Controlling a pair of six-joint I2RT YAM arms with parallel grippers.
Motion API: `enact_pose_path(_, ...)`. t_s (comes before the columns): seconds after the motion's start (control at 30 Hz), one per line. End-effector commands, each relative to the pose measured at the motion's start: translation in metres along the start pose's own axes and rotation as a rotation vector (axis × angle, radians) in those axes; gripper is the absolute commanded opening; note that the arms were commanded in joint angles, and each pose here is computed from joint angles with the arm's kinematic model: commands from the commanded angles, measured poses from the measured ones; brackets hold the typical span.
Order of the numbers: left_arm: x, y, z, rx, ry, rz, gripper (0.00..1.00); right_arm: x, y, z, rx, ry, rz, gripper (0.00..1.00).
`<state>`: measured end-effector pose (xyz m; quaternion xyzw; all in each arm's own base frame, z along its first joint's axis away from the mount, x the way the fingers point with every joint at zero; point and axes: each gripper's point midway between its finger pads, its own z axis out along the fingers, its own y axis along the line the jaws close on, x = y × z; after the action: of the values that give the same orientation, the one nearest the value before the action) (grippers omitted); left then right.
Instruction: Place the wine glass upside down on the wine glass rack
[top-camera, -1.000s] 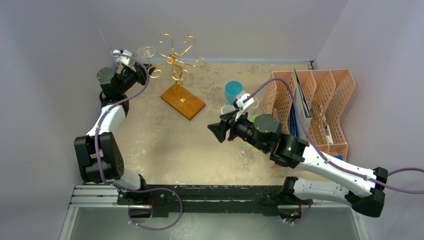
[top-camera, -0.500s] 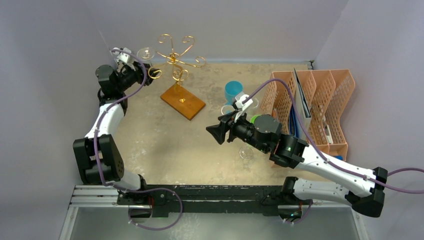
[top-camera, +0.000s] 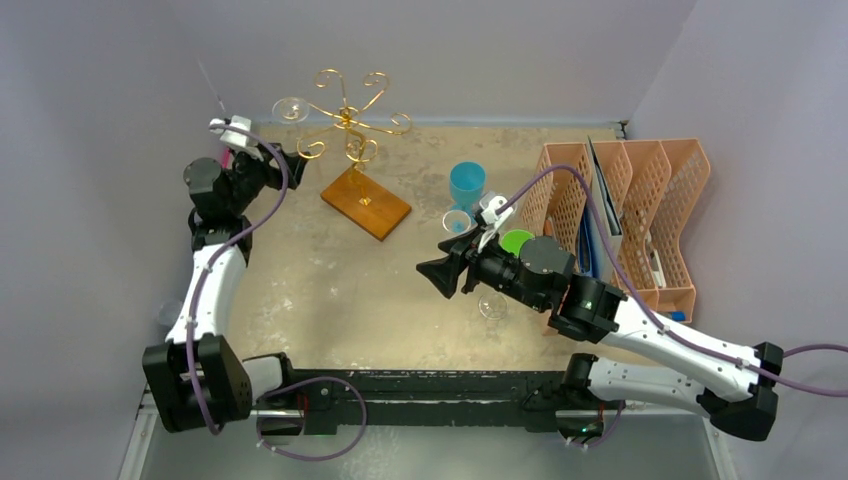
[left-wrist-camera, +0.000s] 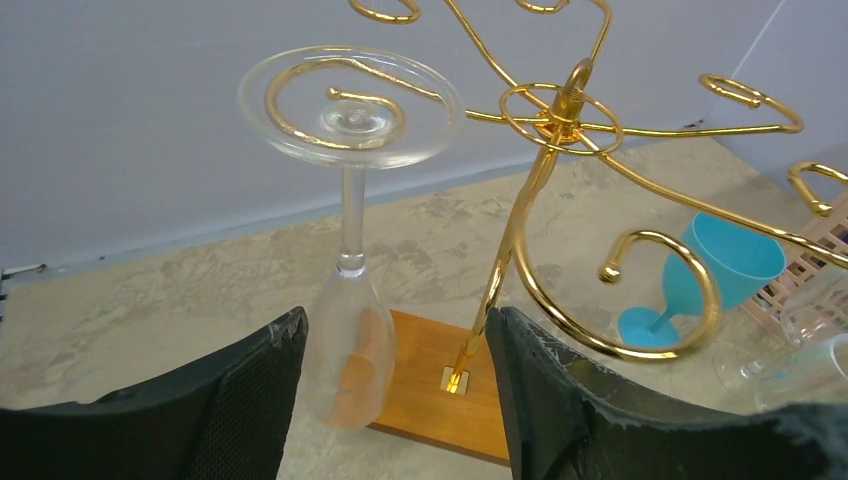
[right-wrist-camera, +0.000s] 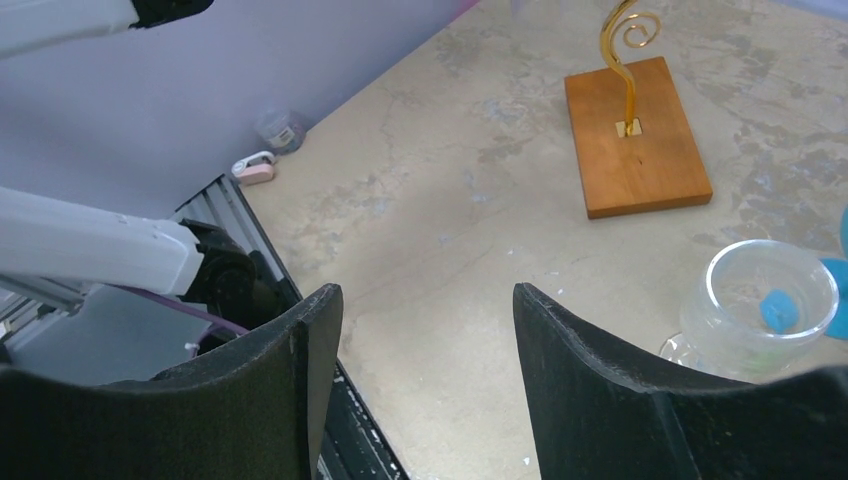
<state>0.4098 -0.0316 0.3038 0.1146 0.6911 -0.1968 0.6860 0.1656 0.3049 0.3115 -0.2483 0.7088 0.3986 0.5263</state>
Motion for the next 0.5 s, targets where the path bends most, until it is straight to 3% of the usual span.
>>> enact_pose_path(0.0, -0.018, 0.002, -0.018, -0.092, -0.074, 0.007, 0.66, -0.011, 0.006, -0.005, -0.026, -0.041, 0.022, 0.66)
enact_pose_path(0.2, -0.010, 0.012, -0.036, -0.241, -0.057, -0.128, 0.68, -0.015, -0.003, -0.007, 0.033, -0.041, 0.030, 0.66)
enact_pose_path(0.33, 0.006, 0.025, -0.065, -0.478, -0.022, -0.424, 0.70, -0.013, -0.023, -0.010, 0.158, -0.008, 0.032, 0.66)
enact_pose_path(0.47, 0.035, 0.002, -0.101, -0.573, 0.144, -0.611, 0.71, -0.011, -0.043, -0.015, 0.290, 0.037, 0.028, 0.66)
